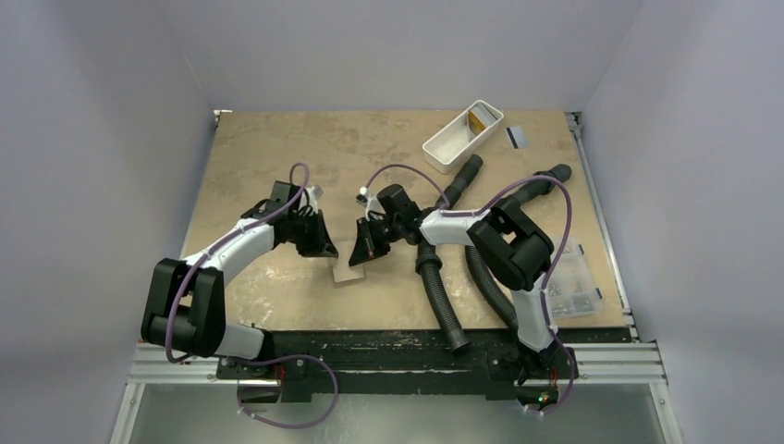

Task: Put the credit cards into the card holder
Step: Close the card holder at the center of the board.

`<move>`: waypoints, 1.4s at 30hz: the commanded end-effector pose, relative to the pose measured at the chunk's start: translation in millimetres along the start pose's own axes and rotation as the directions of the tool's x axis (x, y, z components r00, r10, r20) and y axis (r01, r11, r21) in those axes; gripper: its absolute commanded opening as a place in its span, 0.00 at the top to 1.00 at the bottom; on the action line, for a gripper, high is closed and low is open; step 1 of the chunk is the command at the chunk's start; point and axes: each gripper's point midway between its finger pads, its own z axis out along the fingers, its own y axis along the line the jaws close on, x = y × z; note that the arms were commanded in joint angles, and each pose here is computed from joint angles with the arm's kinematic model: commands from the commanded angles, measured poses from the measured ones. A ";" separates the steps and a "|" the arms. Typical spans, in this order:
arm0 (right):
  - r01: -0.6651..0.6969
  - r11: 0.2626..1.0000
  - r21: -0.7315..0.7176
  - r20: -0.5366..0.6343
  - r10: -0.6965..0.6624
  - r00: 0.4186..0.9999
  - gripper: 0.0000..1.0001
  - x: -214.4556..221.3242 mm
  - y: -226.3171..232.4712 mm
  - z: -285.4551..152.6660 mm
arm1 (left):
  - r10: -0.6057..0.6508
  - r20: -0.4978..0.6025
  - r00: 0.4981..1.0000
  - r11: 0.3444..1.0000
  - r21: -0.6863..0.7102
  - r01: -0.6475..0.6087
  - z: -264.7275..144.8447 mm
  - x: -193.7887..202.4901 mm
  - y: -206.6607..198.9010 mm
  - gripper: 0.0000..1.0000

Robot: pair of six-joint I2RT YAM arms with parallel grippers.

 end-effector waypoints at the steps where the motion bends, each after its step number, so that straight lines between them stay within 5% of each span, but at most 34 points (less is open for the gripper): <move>1: -0.020 0.995 0.101 -0.032 0.024 0.999 1.00 19.5 -30.0 14.6 | 0.034 0.006 0.999 0.998 0.051 -0.034 5.5 -4.9 -12.5 1.00; 42: -0.009 0.992 0.126 -0.054 0.016 0.998 1.00 21.3 -37.0 17.2 | 0.245 -0.048 0.968 0.906 -0.343 -0.246 17.8 -2.6 2.3 1.00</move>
